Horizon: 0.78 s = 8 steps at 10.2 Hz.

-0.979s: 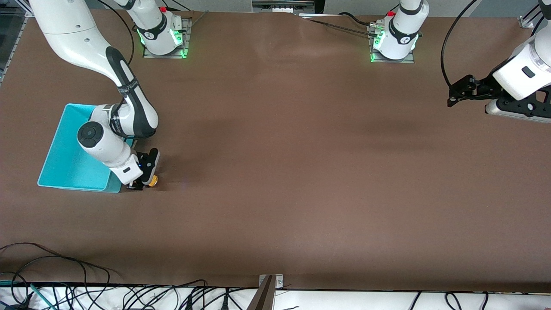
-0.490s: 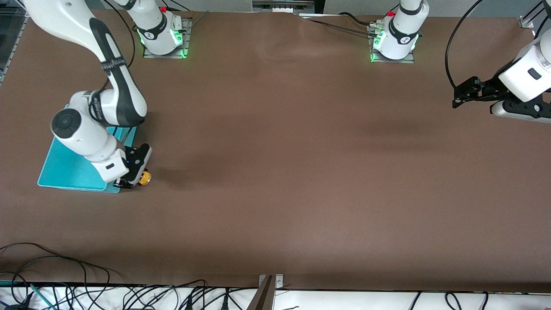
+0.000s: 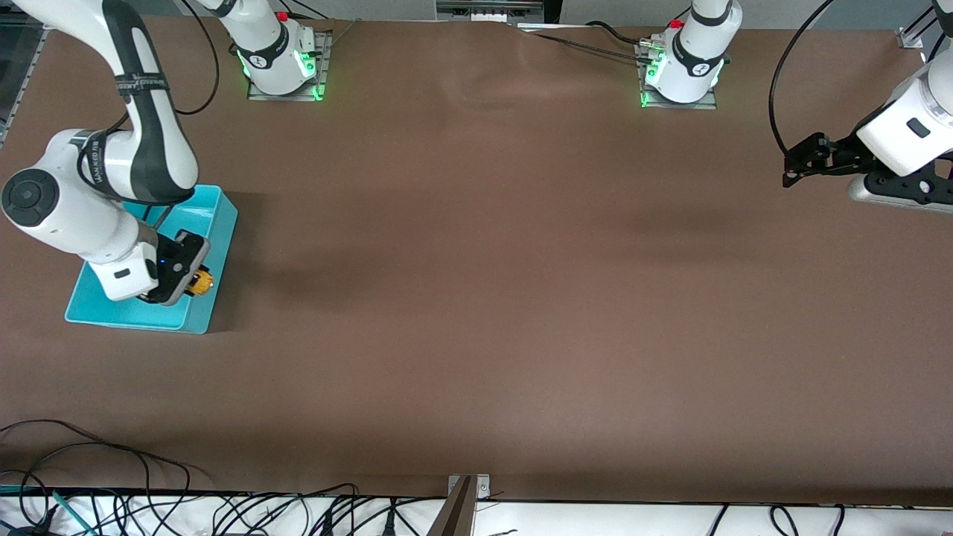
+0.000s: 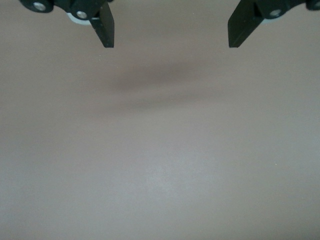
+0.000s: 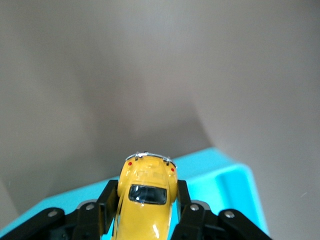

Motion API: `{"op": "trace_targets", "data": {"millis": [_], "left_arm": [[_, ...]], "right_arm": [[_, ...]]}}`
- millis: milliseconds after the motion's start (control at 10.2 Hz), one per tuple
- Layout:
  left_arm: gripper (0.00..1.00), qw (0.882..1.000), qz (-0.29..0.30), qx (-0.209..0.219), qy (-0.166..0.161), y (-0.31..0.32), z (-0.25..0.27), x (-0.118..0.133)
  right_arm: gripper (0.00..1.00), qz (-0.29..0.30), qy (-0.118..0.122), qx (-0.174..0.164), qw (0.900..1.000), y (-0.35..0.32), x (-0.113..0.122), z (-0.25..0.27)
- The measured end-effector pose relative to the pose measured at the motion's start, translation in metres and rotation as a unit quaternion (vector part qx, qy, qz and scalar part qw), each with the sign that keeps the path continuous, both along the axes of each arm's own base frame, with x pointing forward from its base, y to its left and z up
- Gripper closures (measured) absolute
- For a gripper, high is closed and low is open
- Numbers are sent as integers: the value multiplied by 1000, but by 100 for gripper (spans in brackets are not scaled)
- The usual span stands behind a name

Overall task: Wind up and store yellow beetle car
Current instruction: 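Lift the car with the right gripper and carry it into the box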

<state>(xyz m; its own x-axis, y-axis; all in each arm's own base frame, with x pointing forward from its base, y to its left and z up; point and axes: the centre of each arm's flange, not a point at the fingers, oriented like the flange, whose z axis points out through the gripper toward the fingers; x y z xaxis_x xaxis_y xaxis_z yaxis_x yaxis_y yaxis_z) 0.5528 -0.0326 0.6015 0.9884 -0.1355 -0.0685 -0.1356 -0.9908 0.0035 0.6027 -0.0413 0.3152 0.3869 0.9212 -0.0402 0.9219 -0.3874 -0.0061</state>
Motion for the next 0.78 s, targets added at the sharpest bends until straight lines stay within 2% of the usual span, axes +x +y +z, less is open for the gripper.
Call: {"op": "trace_targets", "data": {"millis": [392,784], "left_arm": [[0,1000,0,0,0,0,0,0],[0,1000,1,0,0,1,0,0]], "right_arm": [[48,2,23,-13,1000,-76,-25,-21],[48,-19,17,-23,999,-106,-46,-65]]}}
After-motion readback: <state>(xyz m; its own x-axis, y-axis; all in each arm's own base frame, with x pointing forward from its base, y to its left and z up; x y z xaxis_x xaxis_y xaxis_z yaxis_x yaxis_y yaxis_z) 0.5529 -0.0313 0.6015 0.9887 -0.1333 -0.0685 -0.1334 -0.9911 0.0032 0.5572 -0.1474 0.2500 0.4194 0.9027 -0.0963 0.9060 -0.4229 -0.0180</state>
